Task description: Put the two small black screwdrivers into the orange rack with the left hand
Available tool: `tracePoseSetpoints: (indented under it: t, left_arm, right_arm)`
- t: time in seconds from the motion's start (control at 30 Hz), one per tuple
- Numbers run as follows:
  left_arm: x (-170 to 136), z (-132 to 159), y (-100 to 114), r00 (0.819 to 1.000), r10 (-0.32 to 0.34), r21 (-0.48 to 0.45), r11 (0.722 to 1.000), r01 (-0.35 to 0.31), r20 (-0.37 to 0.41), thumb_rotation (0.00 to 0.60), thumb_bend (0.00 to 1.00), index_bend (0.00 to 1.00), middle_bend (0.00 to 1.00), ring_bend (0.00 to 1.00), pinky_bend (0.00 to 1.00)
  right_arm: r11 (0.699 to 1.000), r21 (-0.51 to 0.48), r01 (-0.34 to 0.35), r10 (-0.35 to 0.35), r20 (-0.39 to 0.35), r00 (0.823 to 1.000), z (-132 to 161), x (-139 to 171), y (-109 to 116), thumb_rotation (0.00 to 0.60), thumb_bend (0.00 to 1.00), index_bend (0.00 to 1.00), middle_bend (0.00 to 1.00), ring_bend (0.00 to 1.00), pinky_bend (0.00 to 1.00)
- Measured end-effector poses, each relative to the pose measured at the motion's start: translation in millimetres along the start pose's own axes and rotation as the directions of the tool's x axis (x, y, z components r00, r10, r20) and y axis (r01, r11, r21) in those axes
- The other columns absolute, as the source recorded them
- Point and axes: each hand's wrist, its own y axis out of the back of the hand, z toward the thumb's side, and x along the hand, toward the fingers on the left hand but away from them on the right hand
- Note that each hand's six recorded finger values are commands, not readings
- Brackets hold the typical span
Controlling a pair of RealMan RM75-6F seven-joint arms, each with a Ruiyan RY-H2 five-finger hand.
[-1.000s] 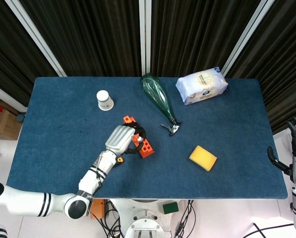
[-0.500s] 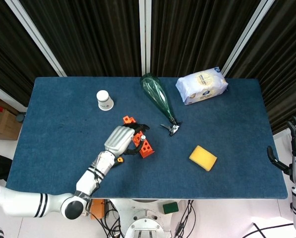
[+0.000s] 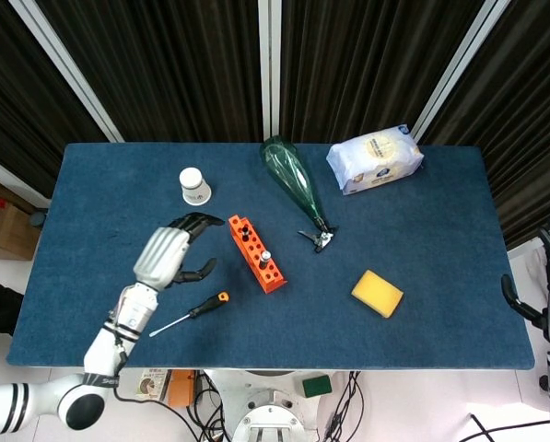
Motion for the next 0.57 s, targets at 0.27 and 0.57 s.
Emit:
tracePoseSetpoints:
  t: [0.27, 0.57]
  left_arm:
    - [-61.5, -84.1, 49.0, 0.985, 0.145, 0.264, 0.958, -0.116, -0.094, 0.445, 0.15, 0.15, 0.04, 0.00, 0.13]
    - [-130.8, -154.5, 60.9, 0.944, 0.112, 0.561, 0.823, 0.087, -0.312, 0.361, 0.11, 0.10, 0.00, 0.00, 0.11]
  right_arm:
    - [0.984, 0.149, -0.098, 0.086, 0.082, 0.993, -18.7, 10.9, -5.0, 0.600, 0.35, 0.00, 0.00, 0.00, 0.00]
    - [0.880, 0.296, -0.372, 0.296, 0.270, 0.916, -43.9, 33.2, -18.2, 0.591, 0.37, 0.00, 0.00, 0.00, 0.00]
